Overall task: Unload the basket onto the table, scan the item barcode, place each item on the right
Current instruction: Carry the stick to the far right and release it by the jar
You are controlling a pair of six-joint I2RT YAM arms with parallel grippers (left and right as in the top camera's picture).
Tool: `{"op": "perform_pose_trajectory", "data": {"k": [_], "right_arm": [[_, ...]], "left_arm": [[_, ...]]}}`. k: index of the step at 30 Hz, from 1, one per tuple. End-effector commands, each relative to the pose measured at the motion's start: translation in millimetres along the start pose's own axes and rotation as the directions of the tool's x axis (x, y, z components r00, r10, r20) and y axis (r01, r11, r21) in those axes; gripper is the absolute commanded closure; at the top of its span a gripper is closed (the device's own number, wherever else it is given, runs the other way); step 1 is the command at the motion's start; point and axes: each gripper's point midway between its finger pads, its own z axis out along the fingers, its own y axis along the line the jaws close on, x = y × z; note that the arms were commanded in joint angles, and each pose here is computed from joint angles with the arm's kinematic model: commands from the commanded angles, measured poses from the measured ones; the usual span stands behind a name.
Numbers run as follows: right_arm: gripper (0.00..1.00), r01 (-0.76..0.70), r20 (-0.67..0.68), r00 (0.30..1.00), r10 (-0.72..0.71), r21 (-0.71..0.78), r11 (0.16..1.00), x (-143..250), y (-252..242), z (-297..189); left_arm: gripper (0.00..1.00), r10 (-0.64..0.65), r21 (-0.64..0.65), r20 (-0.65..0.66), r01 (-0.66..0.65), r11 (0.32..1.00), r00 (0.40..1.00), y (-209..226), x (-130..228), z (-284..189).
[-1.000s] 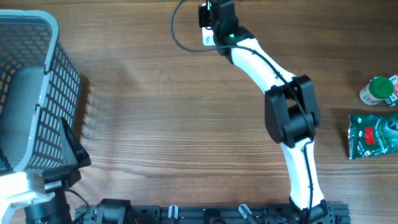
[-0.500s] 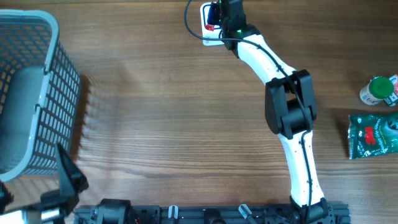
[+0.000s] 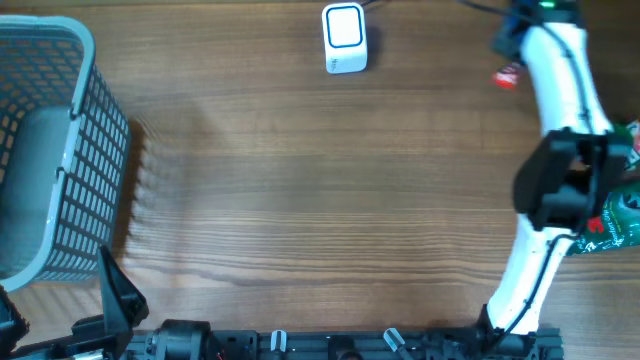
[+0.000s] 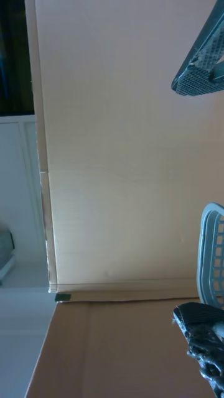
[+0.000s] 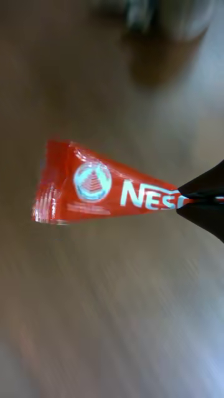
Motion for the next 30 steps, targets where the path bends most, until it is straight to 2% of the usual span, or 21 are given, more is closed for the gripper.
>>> {"op": "perform_pose_trajectory", "data": {"k": [1,4,5,7,8,9,12,14,17,19,23,26,30], "right_arm": [[0.96,-0.063,-0.122,0.990,0.070,0.062,0.996,11,-64,45],[0.95,-0.159,-0.217,0.961,0.171,0.075,0.984,31,-111,76],[0.86,-0.186,-0.247,0.950,0.191,0.046,0.982,36,-115,81],[0.48,-0.209,-0.272,0.940,0.205,0.015,0.978,39,-117,84],[0.18,-0.198,-0.272,0.942,0.195,0.014,0.980,39,-118,84],[0.01,-0.186,-0.273,0.945,0.181,0.009,0.983,39,-117,83],[0.00,-0.194,-0.276,0.946,0.170,-0.059,0.979,31,-103,65],[0.00,-0.211,-0.241,0.956,0.167,-0.167,0.963,11,-87,31],[0.00,-0.156,-0.075,0.988,0.137,-0.414,0.897,-35,-61,-74],[0.00,-0.106,-0.019,0.994,0.110,-0.481,0.870,-40,-53,-120],[0.00,0.032,0.134,0.990,0.055,-0.574,0.818,-21,-46,-251],[0.00,0.091,0.189,0.981,0.034,-0.611,0.787,12,-61,-322],[0.00,0.106,0.197,0.980,0.021,-0.612,0.783,60,-99,-372]], "left_arm": [[0.00,-0.005,0.011,0.009,0.005,1.000,1.000,-2,0,-2],[0.00,-0.005,0.011,0.008,0.005,1.000,1.000,-2,0,-2],[0.00,-0.005,0.011,0.008,0.005,1.000,1.000,-2,0,-2],[0.00,-0.004,0.011,0.005,0.004,1.000,1.000,-2,1,-2],[0.00,-0.004,0.012,0.004,0.004,1.000,1.000,-2,1,-2],[0.00,-0.004,0.012,0.004,0.004,1.000,1.000,-2,1,-2],[0.00,-0.004,0.012,0.005,0.004,1.000,1.000,-2,1,-2],[0.00,-0.005,0.012,0.006,0.005,1.000,1.000,-2,1,-2],[0.00,-0.004,0.012,0.005,0.004,1.000,1.000,-2,1,-2],[0.00,-0.004,0.012,0.004,0.004,1.000,1.000,-2,1,-2],[0.00,0.007,0.018,-0.035,-0.006,1.000,0.999,-4,11,-2],[0.00,0.007,0.018,-0.038,-0.006,1.000,0.999,-4,12,-2],[0.00,0.015,0.024,-0.068,-0.014,1.000,0.998,-5,19,-2]]}}
